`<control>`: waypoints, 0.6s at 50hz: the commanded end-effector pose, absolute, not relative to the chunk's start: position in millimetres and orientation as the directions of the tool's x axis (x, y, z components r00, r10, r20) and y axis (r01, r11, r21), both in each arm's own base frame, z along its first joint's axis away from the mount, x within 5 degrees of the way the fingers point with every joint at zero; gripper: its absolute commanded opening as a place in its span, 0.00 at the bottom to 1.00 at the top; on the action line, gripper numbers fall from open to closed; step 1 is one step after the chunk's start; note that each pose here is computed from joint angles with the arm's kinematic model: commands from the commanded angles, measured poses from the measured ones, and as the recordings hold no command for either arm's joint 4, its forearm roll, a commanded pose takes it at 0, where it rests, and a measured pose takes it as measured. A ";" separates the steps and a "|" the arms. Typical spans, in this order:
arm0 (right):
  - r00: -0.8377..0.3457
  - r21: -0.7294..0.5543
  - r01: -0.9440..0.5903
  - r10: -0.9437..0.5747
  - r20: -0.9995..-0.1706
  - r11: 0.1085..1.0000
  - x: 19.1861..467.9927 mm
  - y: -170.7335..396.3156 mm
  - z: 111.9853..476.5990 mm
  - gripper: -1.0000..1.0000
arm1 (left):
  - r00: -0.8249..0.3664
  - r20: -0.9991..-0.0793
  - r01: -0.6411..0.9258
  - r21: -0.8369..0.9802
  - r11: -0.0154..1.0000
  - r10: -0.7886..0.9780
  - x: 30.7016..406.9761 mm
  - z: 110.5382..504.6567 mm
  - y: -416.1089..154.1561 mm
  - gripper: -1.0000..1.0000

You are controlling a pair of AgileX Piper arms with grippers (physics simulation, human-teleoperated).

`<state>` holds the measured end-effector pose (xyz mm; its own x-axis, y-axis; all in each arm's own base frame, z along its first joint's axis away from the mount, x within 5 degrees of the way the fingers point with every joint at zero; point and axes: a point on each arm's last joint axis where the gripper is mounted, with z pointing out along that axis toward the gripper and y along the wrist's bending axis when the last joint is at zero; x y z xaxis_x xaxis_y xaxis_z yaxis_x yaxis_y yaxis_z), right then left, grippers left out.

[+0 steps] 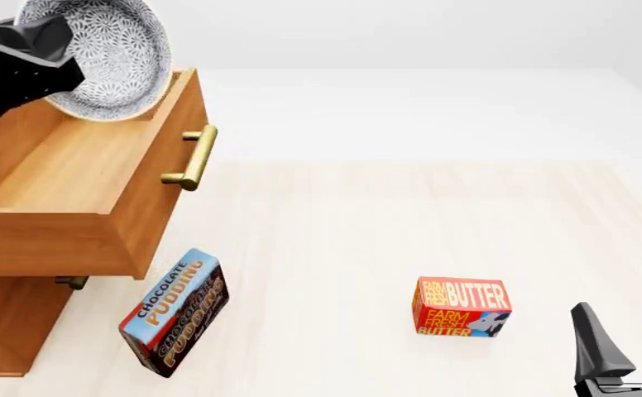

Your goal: Put the bowl in the top drawer of the cabinet.

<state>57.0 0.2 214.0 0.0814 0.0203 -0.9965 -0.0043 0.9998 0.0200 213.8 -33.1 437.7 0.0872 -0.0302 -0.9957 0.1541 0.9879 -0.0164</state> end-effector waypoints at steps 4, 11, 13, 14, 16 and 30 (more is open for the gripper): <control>0.082 0.020 -0.004 0.020 -0.996 1.000 57.0 0.2 214.0 1.00 | 0.068 -0.995 0.071 -0.068 0.995 -0.073 235.2 433.6 -15.6 0.00; 0.082 0.020 -0.005 0.020 -0.996 1.000 57.0 0.2 214.0 1.00 | 0.040 -0.995 0.039 -0.094 0.995 -0.096 244.1 428.1 -8.4 0.00; 0.081 0.020 -0.004 0.020 -0.996 1.000 57.0 0.1 214.0 1.00 | 0.031 -0.993 0.031 -0.109 0.994 -0.110 246.7 427.0 -6.7 0.00; 0.081 0.020 -0.004 0.020 -0.996 1.000 57.0 0.1 214.0 1.00 | 0.028 -0.993 0.030 -0.111 0.993 -0.112 247.8 426.4 -6.5 0.00; 0.081 0.020 -0.004 0.021 -0.996 1.000 57.0 0.2 214.0 1.00 | -0.001 -0.989 0.019 -0.145 0.989 -0.145 254.7 422.3 -4.8 0.00; 0.081 0.020 -0.004 0.020 -0.996 1.000 57.0 0.1 214.0 1.00 | -0.044 -0.976 -0.041 -0.211 0.977 -0.212 268.6 412.1 8.1 0.00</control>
